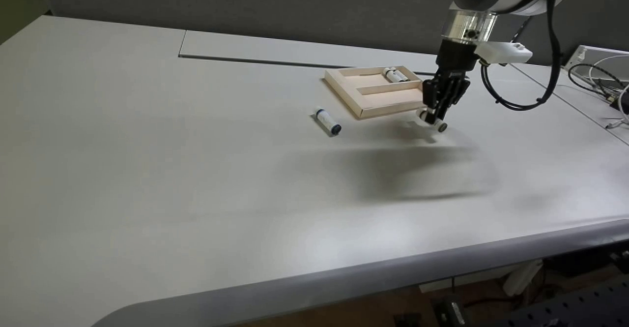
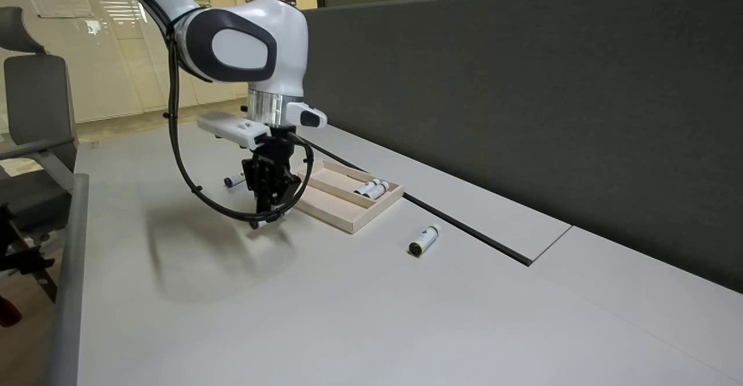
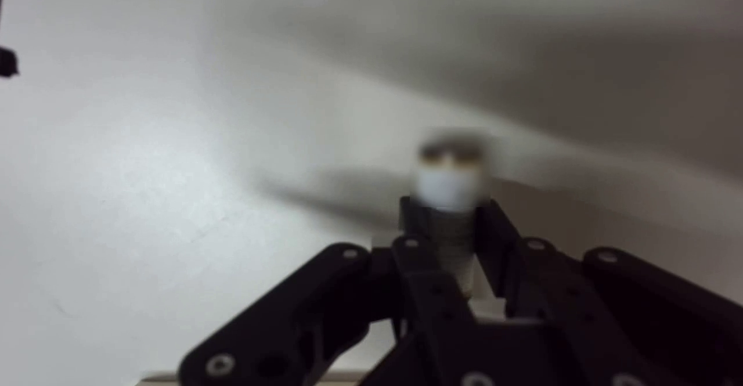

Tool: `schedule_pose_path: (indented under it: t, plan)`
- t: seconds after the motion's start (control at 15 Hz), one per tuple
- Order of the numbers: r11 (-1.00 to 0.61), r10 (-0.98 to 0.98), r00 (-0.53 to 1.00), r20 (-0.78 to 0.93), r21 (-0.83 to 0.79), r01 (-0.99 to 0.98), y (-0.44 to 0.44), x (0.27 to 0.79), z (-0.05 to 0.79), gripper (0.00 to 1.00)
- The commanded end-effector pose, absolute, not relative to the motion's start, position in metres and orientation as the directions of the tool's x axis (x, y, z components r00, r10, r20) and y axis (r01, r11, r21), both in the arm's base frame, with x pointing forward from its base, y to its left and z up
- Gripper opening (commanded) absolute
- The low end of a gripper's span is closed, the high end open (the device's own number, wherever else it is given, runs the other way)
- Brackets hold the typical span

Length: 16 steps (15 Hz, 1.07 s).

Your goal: Remove one bottle from the tray and put it on the table

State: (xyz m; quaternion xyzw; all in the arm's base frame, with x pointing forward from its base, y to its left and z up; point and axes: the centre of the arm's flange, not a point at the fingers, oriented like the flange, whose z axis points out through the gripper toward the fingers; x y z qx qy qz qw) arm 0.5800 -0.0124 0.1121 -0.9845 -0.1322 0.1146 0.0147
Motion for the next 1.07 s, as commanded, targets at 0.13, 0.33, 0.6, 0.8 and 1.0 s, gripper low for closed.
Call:
schedule_pose_path:
  t: [0.13, 0.33, 0.6, 0.8, 1.0]
  plan:
    - [-0.975, 0.219, 0.941, -0.256, -0.024, 0.221, -0.013, 0.598, 0.098, 0.07]
    - [-0.976, 0.216, 0.938, -0.270, -0.029, 0.216, -0.013, 0.600, 0.102, 0.53]
    - [-0.975, 0.221, 0.938, -0.269, -0.062, 0.212, -0.018, 0.606, 0.134, 0.79]
    - [-0.973, 0.226, 0.939, -0.258, -0.110, 0.204, -0.024, 0.614, 0.171, 0.98]
    - [-0.961, 0.245, 0.941, -0.234, -0.187, 0.203, -0.036, 0.618, 0.211, 1.00]
